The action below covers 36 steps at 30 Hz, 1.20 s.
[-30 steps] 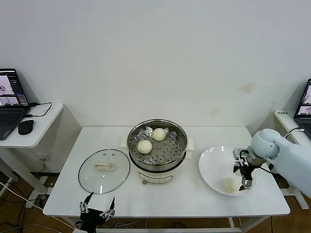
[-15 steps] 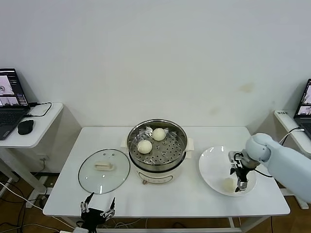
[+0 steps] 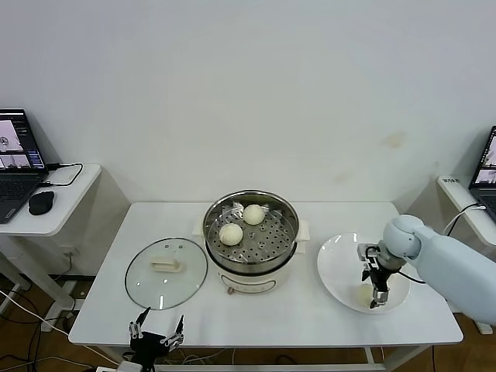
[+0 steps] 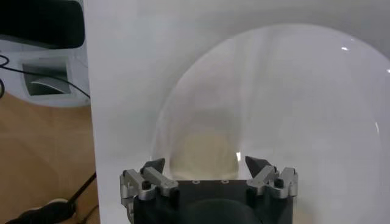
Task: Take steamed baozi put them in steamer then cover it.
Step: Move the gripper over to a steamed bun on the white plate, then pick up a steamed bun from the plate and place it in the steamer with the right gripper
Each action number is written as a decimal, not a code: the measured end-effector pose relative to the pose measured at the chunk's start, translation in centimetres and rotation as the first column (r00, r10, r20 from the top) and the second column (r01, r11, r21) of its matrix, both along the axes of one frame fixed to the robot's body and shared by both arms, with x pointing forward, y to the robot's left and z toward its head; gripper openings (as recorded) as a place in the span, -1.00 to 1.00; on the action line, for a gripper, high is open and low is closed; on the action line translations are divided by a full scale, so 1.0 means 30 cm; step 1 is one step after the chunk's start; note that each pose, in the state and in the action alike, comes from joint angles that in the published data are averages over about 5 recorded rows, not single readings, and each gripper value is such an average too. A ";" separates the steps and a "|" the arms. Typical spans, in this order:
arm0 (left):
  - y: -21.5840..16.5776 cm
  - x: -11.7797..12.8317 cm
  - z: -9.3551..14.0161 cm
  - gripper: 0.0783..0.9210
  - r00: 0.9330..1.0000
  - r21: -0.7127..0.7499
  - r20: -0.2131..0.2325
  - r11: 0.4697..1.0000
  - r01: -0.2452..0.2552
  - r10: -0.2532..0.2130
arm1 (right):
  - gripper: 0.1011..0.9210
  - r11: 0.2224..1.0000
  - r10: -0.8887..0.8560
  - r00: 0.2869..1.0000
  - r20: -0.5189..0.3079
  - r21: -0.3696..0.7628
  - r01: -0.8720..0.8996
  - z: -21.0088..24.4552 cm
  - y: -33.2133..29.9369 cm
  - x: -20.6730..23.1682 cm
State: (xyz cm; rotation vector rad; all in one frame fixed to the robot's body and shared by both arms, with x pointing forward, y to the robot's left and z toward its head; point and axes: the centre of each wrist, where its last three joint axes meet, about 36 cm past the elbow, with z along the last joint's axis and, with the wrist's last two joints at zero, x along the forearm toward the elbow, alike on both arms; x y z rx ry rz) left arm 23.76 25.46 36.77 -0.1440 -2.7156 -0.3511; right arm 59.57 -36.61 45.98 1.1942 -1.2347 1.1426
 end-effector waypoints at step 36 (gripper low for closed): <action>-0.001 0.016 0.077 0.77 0.995 0.012 0.089 0.999 -0.045 0.043 | 0.14 0.979 0.103 0.976 0.189 0.152 -0.133 0.680 0.251 0.249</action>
